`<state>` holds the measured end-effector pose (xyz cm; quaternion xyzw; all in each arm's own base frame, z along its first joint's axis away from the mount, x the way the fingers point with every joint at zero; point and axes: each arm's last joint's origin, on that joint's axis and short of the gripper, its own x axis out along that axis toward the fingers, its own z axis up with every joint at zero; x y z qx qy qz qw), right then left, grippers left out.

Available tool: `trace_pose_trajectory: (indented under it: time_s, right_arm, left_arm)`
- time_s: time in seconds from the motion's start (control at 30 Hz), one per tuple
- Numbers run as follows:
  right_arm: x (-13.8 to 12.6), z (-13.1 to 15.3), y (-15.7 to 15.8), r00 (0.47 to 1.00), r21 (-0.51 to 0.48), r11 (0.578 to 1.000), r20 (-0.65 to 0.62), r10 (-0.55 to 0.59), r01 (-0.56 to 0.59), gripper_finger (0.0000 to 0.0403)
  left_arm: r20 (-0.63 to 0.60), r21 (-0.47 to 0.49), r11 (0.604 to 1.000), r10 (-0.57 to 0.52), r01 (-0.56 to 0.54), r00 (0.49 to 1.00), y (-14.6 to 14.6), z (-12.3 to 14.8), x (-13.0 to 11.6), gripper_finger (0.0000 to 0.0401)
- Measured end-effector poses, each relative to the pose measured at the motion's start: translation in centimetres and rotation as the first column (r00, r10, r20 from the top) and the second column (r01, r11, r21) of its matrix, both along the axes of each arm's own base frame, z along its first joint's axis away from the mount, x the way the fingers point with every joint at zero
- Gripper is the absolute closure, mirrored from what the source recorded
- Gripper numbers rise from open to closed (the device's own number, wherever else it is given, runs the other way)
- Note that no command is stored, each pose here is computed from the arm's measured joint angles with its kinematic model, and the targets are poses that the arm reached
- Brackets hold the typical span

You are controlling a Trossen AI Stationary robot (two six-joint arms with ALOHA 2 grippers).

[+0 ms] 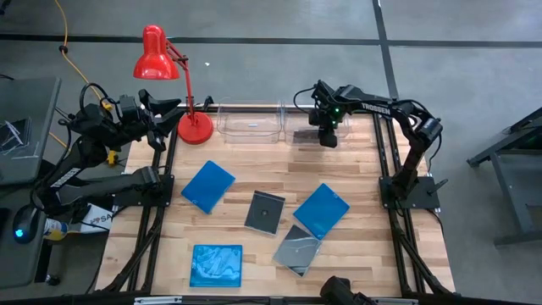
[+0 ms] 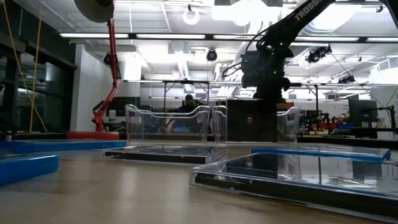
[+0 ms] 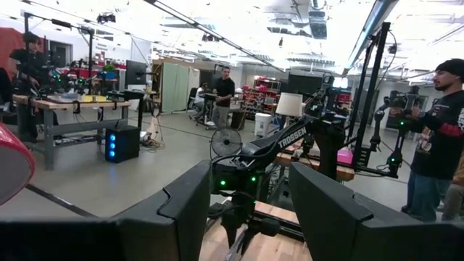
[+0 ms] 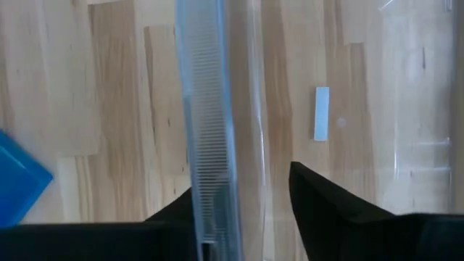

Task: Pick & place jewel cases by type
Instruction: Put the top black cd case into the right transparent bin

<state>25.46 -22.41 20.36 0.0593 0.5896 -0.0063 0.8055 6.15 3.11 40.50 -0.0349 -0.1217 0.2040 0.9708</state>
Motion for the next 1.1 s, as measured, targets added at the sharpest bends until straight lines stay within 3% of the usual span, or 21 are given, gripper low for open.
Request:
trace_pose_trajectory:
  time_s: [0.37, 0.77, 1.1]
  right_arm:
    - [-0.4, 2.0, 0.3, 0.999, -0.060, 0.998, 0.052, -0.009, 0.012, 0.0211]
    - [-1.8, 6.4, 1.5, 0.985, -0.161, 0.985, 0.168, -0.031, 0.059, 0.0205]
    - [-2.1, 11.3, 4.0, 0.901, -0.144, 0.977, 0.427, -0.080, 0.155, 0.0205]
  left_arm:
    - [0.000, 0.000, 1.000, 0.000, 0.000, 1.000, 0.0, 0.0, 0.0, 0.0219]
    - [-0.003, 0.006, 1.000, 0.003, -0.003, 1.000, 0.0, 0.0, 0.0, 0.0219]
    - [-0.003, 0.007, 1.000, 0.003, -0.003, 1.000, 0.0, 0.0, 0.0, 0.0219]
